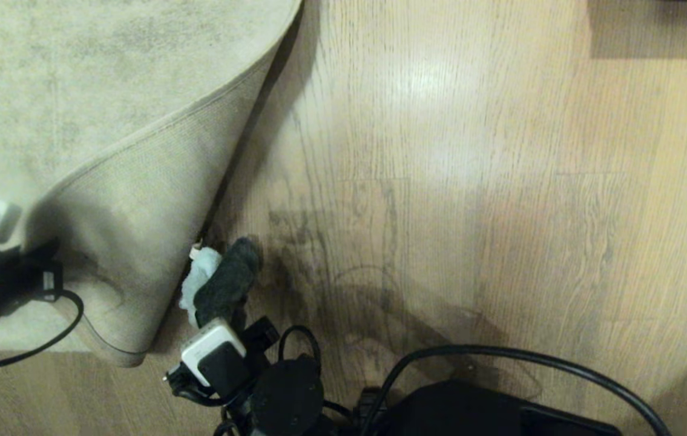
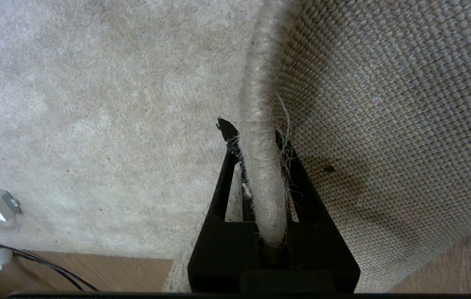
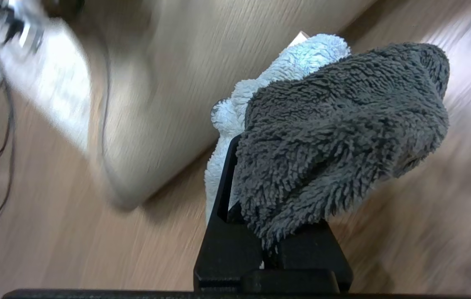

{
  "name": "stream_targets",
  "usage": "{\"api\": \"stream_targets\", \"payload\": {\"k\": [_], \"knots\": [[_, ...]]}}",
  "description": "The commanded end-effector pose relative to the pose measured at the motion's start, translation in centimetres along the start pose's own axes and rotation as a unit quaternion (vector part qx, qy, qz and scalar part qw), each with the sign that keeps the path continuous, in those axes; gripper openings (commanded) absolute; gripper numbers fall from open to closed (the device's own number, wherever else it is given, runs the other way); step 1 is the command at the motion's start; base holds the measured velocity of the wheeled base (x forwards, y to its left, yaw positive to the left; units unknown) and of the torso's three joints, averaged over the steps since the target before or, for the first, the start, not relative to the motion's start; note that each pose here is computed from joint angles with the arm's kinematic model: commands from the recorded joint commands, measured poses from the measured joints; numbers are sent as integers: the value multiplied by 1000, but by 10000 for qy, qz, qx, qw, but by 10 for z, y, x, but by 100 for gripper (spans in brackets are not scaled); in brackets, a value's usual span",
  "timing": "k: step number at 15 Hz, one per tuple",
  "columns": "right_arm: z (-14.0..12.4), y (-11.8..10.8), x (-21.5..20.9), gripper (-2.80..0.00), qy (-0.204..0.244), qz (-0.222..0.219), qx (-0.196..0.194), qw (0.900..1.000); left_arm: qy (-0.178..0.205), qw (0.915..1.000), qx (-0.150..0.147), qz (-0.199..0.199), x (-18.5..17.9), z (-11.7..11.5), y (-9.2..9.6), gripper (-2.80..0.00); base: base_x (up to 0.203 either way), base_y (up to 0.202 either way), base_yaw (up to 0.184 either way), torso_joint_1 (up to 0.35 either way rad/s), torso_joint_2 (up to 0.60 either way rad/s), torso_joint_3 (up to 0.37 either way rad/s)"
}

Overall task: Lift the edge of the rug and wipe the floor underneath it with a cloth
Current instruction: Wipe the floor under the carpet with a rag

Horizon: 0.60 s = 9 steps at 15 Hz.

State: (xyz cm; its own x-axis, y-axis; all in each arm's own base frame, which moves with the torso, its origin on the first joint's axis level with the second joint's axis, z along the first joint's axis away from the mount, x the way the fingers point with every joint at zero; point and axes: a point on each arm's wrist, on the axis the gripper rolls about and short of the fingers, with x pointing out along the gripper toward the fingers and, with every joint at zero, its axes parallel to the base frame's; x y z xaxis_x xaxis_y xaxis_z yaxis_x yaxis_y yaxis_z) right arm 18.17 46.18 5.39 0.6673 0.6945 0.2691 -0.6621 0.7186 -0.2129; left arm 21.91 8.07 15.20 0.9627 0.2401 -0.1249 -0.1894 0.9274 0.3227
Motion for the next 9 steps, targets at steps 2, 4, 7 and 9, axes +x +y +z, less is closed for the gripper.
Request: {"api": "stream_targets", "payload": {"k": [2,4,7,9], "knots": [[-39,17,-10,-280,302,173,74,9994,2,10000,9,-8,-1,-1,-1,-280,0,0,0,0,0,0],[-49,21,-6,-280,306,163,164,9993,-17,10000,11,1,-1,0,0,-280,0,0,0,0,0,0],[-73,23,2,-280,406,98,329,9986,-2,10000,17,1,0,-1,0,-280,0,0,0,0,0,0],[-86,7,16,-280,438,-107,331,9984,3,10000,24,-9,-1,-1,-1,-280,0,0,0,0,0,0]]}}
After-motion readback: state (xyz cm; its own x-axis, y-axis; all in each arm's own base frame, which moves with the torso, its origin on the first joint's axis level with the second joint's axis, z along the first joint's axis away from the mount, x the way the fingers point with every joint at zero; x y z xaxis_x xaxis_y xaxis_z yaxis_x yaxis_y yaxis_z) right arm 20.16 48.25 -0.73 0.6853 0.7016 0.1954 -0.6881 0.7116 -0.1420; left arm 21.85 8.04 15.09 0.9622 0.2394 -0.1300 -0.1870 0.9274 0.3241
